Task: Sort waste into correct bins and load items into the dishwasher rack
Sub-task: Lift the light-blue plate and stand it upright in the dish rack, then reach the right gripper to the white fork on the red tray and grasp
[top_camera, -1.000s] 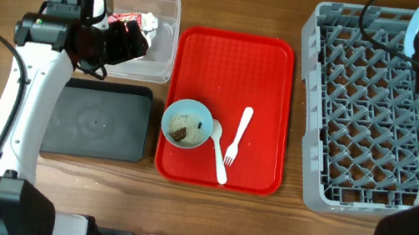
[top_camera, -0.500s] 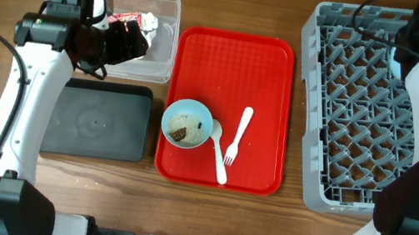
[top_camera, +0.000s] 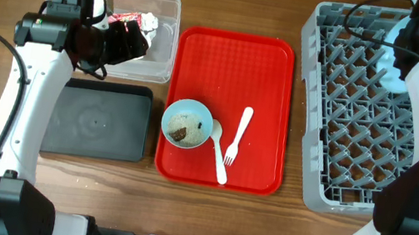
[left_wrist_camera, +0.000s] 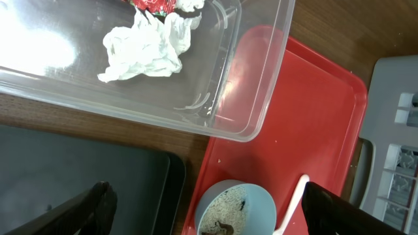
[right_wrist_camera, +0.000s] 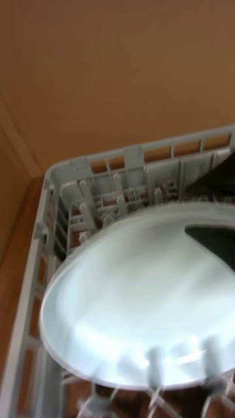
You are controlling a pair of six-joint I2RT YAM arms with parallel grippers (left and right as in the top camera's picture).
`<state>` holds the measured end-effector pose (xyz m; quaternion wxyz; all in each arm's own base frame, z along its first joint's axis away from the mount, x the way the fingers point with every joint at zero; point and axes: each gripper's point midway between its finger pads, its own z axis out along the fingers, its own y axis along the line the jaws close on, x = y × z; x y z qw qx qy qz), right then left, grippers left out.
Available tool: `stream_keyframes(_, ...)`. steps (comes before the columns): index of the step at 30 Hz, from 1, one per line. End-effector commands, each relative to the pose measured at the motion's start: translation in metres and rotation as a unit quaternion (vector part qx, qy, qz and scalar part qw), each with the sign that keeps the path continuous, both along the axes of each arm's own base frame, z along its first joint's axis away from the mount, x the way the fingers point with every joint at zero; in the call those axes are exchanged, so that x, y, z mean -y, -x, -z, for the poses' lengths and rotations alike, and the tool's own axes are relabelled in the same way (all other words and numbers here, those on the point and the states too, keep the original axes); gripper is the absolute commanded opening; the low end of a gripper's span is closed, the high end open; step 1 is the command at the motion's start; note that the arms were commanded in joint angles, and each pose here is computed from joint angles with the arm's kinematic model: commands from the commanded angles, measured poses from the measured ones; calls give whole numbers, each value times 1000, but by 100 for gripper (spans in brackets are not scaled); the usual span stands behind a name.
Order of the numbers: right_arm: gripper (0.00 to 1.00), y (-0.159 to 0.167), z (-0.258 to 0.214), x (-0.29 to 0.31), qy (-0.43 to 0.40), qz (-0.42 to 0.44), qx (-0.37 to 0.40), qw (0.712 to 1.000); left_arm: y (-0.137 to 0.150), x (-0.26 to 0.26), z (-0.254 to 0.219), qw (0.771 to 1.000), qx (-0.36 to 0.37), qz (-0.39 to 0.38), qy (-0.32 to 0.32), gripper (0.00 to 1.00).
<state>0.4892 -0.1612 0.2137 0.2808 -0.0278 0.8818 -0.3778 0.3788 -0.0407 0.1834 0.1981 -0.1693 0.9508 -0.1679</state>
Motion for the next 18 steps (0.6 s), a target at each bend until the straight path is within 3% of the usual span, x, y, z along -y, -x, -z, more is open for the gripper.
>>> stream_keyframes(1,25,-6,-5,-16,-39,4,42,998,0,-1,-5,1000,10,5,-5,92)
stream_keyframes(2,28,-5,-10,-17,-42,7,51,998,0,-1,-5,1000,10,5,-5,92)
stream_keyframes(4,43,-2,-27,-19,-58,15,85,995,0,-1,-5,1000,10,5,-5,91)
stream_keyframes(6,88,-1,-50,-33,-103,-7,127,986,0,-1,-5,1000,10,5,-5,92)
stream_keyframes(9,87,3,-65,-79,-200,-104,132,965,0,-1,-5,1000,10,5,-5,92)
stream_keyframes(12,78,19,-67,-147,-351,-212,106,906,0,-1,-5,1000,9,5,-5,93)
stream_keyframes(15,70,43,-54,-187,-473,-205,59,855,1,-1,-5,1000,9,5,-5,93)
stream_keyframes(18,71,72,-25,-215,-516,-166,-23,840,1,-1,-5,1000,9,5,-5,93)
